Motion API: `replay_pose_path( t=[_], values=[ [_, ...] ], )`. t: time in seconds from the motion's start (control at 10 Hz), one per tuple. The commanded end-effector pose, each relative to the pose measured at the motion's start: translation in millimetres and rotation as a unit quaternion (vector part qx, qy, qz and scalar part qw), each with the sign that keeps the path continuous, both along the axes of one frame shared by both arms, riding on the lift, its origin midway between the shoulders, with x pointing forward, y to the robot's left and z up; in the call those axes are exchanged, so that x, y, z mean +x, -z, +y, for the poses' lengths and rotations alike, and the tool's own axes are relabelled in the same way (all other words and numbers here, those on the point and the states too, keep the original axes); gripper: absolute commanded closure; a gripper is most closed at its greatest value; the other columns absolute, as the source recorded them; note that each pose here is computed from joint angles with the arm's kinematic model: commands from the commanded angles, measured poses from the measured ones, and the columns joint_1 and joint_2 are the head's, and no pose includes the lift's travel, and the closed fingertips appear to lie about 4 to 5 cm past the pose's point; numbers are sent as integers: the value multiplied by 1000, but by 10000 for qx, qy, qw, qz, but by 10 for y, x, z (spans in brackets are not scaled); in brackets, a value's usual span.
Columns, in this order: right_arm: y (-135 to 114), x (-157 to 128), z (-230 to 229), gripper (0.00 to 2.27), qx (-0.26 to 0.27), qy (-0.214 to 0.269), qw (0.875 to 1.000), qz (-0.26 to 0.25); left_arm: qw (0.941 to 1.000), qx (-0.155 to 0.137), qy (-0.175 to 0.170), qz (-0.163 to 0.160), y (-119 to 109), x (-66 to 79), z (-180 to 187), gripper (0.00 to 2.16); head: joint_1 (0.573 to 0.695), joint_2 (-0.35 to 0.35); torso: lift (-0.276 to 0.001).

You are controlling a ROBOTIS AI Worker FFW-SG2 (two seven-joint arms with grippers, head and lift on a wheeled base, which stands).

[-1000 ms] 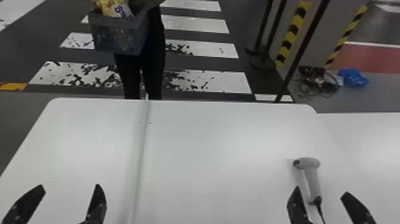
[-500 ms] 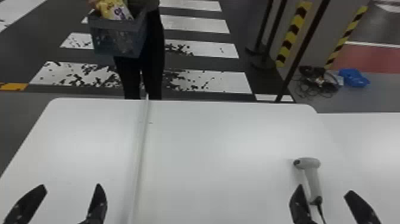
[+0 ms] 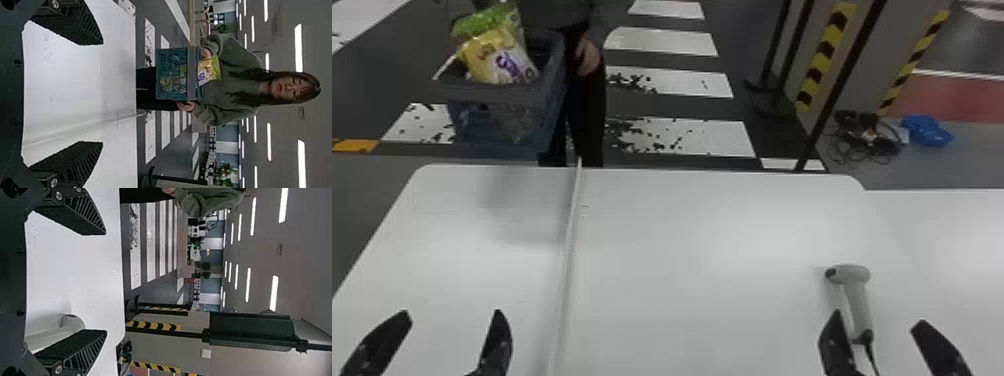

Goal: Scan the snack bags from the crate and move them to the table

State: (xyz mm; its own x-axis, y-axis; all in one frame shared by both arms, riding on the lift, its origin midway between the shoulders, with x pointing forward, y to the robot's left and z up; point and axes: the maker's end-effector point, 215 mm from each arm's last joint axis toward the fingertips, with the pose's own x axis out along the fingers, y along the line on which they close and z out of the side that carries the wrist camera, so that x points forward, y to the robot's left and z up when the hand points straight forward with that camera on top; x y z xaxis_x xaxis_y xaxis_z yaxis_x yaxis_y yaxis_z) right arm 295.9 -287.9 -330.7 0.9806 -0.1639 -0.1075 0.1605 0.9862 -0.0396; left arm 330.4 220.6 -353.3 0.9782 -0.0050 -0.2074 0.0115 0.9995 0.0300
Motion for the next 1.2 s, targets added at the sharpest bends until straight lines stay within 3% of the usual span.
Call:
replay_pose_path(
  t=[0.0, 1.1],
  values=[
    [-4, -5, -2, 103, 2, 5, 10000, -8, 10000, -15, 7, 1, 5, 4, -16, 83, 695, -127, -95],
    [-52, -47, 14, 107, -64, -39, 9999, -79, 9999, 63, -130, -93, -2, 17, 83, 83, 695, -122, -95]
  ],
)
